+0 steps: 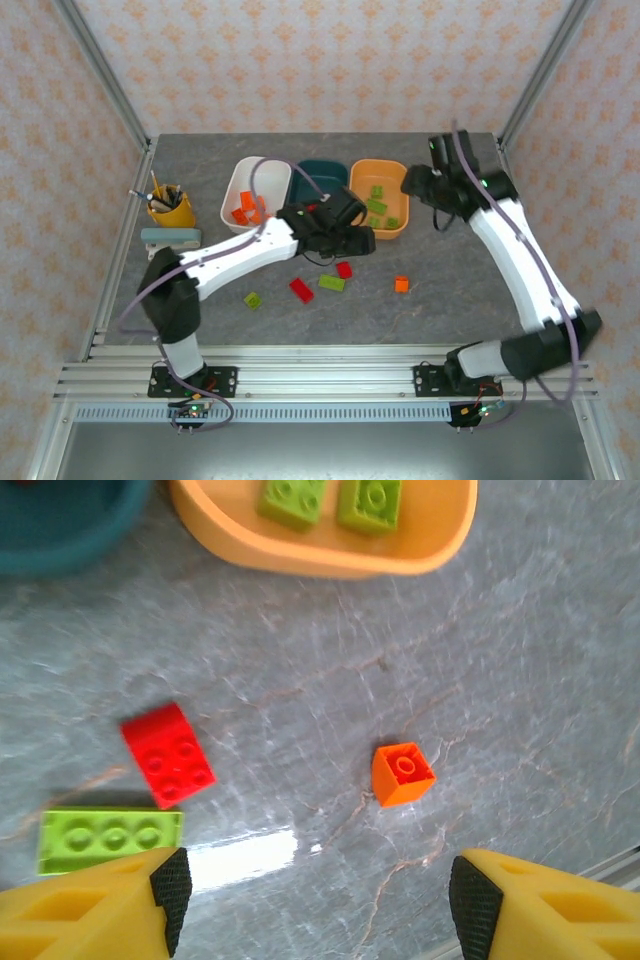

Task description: Sort the legos into containers by color

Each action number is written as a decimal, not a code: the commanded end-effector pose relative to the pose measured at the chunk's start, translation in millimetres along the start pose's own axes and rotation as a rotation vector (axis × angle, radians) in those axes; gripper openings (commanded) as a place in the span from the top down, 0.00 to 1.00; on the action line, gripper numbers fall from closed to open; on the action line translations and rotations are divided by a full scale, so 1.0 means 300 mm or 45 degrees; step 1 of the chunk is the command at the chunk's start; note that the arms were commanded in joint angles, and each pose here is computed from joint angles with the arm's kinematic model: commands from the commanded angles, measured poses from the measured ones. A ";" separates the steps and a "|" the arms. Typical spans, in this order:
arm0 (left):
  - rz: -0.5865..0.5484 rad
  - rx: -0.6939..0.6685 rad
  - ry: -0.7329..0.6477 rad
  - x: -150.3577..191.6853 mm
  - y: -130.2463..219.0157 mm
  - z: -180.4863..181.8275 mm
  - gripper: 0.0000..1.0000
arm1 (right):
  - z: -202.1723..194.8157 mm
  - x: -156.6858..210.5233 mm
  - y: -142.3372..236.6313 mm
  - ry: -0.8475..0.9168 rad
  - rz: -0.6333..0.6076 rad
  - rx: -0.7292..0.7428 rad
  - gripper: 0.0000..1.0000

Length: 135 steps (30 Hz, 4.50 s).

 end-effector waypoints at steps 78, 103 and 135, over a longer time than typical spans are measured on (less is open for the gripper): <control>-0.288 -0.422 0.473 -0.694 0.104 0.585 0.71 | 0.414 0.169 0.037 0.249 -0.131 -0.685 0.20; -0.156 -0.376 0.633 -0.790 -0.048 0.657 0.46 | 0.479 0.196 -0.124 0.323 0.024 -0.580 0.19; -0.545 -0.517 0.901 0.364 0.719 0.956 0.29 | 0.902 0.888 -0.395 1.219 0.598 -0.637 0.19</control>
Point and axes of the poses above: each hand's point on the last joint's axis, 136 mm out from that joint toward the fingers, its own y axis back along the fingers, its own z axis along the line the jaws close on, x = y × z, the point moved 9 cm from there along y, back along the fingers, and after that the axes turned 8 degrees about y, right-handed, at the moved point
